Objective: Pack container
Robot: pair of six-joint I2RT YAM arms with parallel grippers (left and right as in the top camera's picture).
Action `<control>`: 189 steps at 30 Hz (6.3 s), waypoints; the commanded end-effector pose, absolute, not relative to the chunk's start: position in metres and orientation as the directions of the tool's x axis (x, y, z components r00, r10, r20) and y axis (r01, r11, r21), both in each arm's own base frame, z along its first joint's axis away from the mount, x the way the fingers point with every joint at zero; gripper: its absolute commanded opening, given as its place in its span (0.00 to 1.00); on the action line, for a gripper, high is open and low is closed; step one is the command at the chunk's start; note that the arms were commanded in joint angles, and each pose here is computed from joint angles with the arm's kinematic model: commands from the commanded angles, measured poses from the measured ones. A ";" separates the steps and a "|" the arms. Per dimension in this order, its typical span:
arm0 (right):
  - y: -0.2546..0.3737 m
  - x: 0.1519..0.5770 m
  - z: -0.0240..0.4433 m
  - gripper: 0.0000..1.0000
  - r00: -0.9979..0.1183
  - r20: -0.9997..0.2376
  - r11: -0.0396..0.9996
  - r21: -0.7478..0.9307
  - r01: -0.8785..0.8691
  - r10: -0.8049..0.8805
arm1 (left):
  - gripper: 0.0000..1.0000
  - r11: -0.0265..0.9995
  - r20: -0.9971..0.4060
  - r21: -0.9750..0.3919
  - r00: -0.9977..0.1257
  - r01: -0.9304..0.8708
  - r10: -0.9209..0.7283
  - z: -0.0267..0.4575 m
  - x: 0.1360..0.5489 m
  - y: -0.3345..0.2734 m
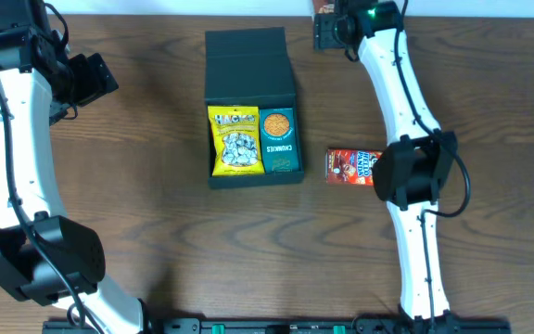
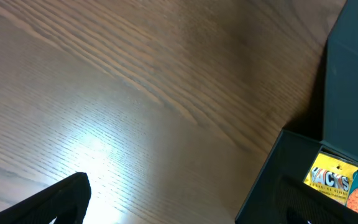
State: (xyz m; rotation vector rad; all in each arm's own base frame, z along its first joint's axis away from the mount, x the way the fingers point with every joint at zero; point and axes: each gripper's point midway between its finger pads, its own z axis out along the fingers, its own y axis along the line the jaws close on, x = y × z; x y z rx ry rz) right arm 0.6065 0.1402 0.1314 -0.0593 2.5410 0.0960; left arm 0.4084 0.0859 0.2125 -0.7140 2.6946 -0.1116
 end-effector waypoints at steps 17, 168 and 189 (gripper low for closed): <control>0.292 0.406 0.133 0.55 -0.956 -0.131 0.959 0.065 -0.274 -0.264 | 0.95 0.902 -0.325 -0.138 -0.842 -0.409 -0.431 0.212 0.408 0.089; 0.297 0.395 0.070 0.71 -0.688 -0.371 0.683 0.168 -0.710 -0.624 | 0.95 0.919 -0.343 -0.128 -0.853 -0.372 -0.393 0.213 0.411 0.089; 0.335 0.372 0.100 0.62 -0.901 -0.293 0.894 0.221 -0.390 -0.321 | 0.95 0.896 -0.281 -0.141 -0.851 -0.420 -0.443 0.209 0.398 0.085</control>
